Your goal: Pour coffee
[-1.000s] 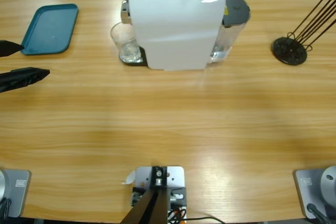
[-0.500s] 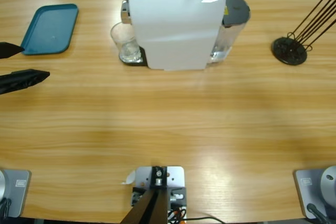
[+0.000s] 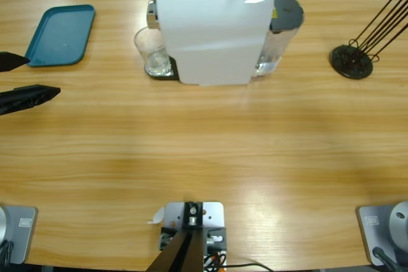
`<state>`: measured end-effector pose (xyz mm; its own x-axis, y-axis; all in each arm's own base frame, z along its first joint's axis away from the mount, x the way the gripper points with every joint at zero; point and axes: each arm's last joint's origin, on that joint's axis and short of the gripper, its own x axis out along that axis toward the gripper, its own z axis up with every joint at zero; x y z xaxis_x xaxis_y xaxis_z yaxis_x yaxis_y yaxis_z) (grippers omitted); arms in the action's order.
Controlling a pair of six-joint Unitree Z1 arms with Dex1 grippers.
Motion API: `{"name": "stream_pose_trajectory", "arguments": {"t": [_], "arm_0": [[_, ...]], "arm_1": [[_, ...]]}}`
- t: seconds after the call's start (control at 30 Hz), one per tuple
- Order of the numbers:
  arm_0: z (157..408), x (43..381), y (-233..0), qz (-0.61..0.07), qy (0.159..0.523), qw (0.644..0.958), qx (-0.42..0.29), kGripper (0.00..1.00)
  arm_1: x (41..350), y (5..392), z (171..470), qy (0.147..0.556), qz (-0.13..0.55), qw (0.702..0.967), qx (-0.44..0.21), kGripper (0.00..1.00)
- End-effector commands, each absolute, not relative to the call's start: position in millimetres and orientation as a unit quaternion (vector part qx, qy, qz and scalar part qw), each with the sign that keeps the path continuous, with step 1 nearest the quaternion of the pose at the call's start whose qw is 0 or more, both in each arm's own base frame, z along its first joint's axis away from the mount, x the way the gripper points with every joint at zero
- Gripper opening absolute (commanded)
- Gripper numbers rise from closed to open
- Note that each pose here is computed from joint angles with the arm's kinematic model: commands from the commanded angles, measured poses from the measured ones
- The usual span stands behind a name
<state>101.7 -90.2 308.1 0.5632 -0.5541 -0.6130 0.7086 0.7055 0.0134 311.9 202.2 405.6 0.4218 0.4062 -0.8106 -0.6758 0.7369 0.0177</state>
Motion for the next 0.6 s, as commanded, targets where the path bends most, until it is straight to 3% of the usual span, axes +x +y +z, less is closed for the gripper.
{"name": "stream_pose_trajectory", "arguments": {"t": [0.03, 0.33, 0.6], "arm_0": [[307.3, 105.7, -94.3, -0.356, 0.312, 0.872, 0.129, 0.97], [309.1, 106.0, -94.6, -0.356, 0.308, 0.873, 0.128, 0.996], [309.9, 105.3, -94.0, -0.357, 0.306, 0.874, 0.127, 0.993]], "arm_1": [[269.1, 176.2, 408.7, 0.433, 0.326, 0.824, -0.163, 1.0], [247.2, 167.6, 389.7, 0.455, 0.333, 0.809, -0.167, 1.0], [247.3, 168.4, 395.4, 0.44, 0.336, 0.817, -0.164, 1.0]]}}
